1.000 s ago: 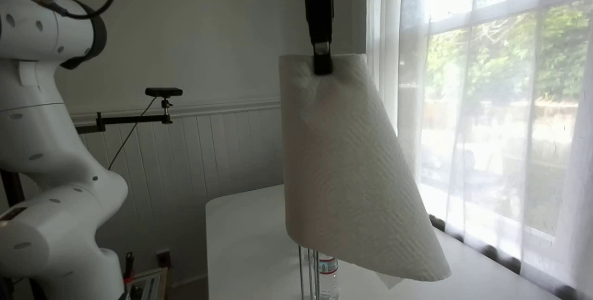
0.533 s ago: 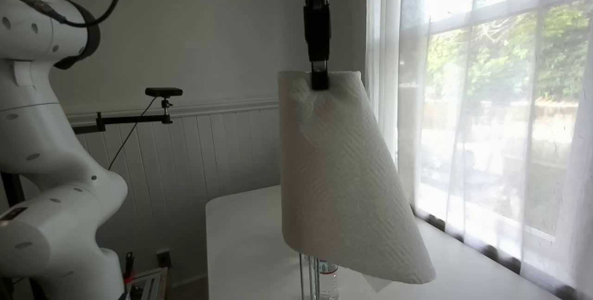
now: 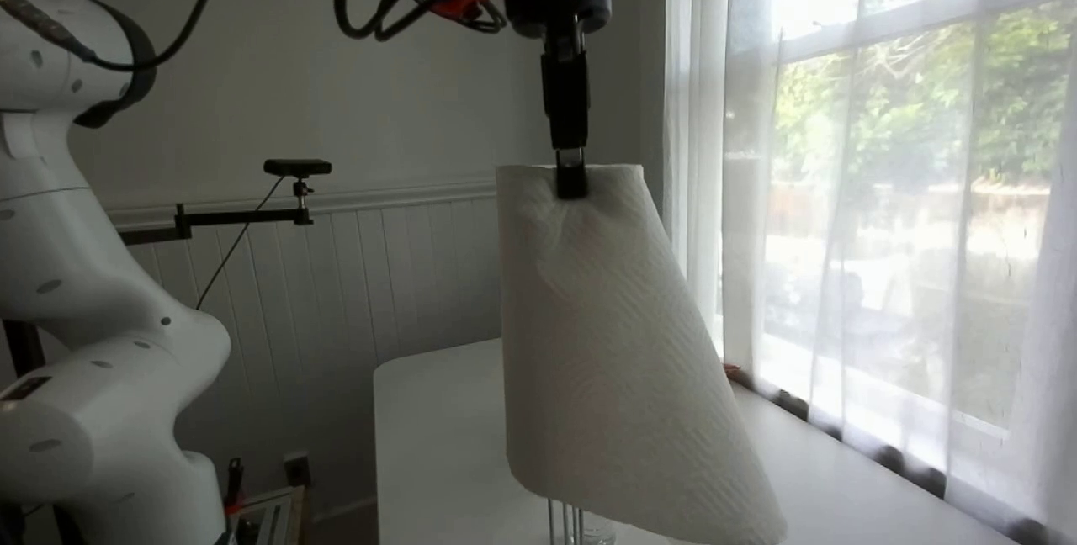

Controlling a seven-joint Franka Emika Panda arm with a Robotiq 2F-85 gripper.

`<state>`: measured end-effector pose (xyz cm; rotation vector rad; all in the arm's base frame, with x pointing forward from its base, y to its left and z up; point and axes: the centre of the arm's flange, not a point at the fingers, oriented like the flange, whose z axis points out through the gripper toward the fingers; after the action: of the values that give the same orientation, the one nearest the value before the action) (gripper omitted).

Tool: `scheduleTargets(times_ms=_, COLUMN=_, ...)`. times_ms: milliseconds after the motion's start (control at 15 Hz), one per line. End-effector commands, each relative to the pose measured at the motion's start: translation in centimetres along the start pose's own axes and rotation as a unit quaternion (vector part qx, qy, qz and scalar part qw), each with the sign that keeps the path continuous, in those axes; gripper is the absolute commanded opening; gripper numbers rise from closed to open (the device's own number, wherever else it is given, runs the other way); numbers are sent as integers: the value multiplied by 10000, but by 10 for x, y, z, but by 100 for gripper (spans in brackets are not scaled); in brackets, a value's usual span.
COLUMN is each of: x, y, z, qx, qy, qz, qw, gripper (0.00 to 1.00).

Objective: Pick up the kitchen paper roll and put it on the kitchen paper holder

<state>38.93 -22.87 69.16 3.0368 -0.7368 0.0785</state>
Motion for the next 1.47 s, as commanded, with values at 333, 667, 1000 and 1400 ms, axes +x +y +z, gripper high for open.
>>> scheduleTargets(times_ms=333, x=-23, y=-2, z=33, qx=15, qy=187, qz=-29, qw=9998, gripper=4)
scheduleTargets(times_ms=667, x=-18, y=-3, z=48, qx=27, qy=165, qz=-5, qw=9999, gripper=13)
scheduleTargets(times_ms=1000, x=-16, y=-2, z=51, qx=33, qy=149, qz=-21, qw=9999, gripper=59)
scheduleTargets(times_ms=1400, x=-16, y=4, z=34, qx=74, qy=361, qz=53, qw=9993, gripper=99)
